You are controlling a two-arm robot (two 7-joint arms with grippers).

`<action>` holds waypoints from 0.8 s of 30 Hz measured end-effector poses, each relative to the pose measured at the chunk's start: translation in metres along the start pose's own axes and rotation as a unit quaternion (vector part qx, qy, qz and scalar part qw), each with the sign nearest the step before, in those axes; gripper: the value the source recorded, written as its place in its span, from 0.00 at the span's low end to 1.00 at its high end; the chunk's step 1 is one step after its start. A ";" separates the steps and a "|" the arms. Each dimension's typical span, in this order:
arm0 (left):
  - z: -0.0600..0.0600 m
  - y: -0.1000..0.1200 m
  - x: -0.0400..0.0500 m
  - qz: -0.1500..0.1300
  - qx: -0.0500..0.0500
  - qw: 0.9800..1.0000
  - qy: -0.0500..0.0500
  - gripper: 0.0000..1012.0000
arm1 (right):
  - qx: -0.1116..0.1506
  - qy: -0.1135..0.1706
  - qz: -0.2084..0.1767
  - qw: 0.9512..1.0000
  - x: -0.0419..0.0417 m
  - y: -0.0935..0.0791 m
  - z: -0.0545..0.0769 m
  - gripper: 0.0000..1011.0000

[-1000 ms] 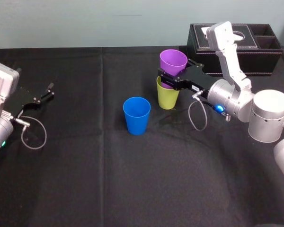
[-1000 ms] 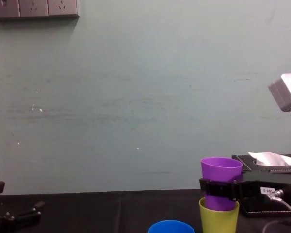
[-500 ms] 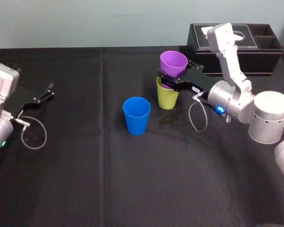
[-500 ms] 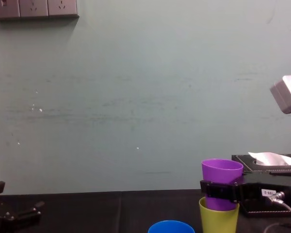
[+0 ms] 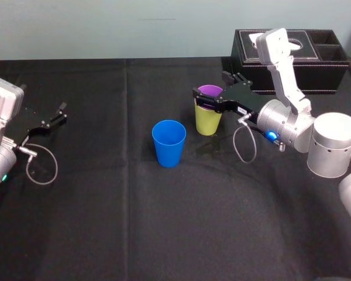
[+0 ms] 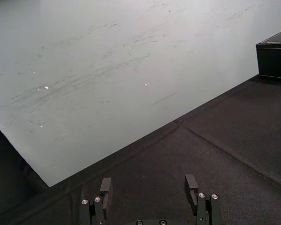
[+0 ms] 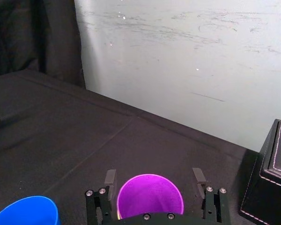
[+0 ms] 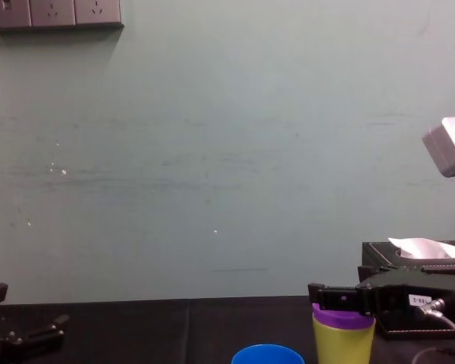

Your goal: Stack the three plastic cups sequentially using one hand.

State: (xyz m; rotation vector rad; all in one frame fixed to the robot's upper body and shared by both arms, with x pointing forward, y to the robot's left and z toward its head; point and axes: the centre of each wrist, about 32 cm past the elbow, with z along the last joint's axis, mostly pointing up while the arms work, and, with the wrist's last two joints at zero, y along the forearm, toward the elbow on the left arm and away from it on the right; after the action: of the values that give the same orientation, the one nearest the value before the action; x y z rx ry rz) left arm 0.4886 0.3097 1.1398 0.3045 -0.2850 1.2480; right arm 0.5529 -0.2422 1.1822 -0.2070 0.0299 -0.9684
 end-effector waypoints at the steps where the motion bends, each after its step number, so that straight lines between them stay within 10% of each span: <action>1: 0.000 0.000 0.0000 0.000 0.000 1.000 0.000 1.00 | 0.000 0.000 0.000 1.000 0.0000 0.000 0.000 0.99; 12: 0.000 0.000 0.0000 0.000 0.000 1.000 0.000 1.00 | 0.007 -0.002 -0.006 1.000 0.0050 -0.007 0.000 0.99; 24: 0.000 0.000 0.0000 0.000 0.000 1.000 0.000 1.00 | 0.034 -0.003 0.027 0.999 -0.0038 -0.054 0.008 0.99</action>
State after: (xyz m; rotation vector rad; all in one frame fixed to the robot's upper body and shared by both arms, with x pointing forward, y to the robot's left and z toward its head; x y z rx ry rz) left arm 0.4886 0.3097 1.1398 0.3045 -0.2851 1.2480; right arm 0.5076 -0.2674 1.2000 -0.1459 -0.0036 -0.9134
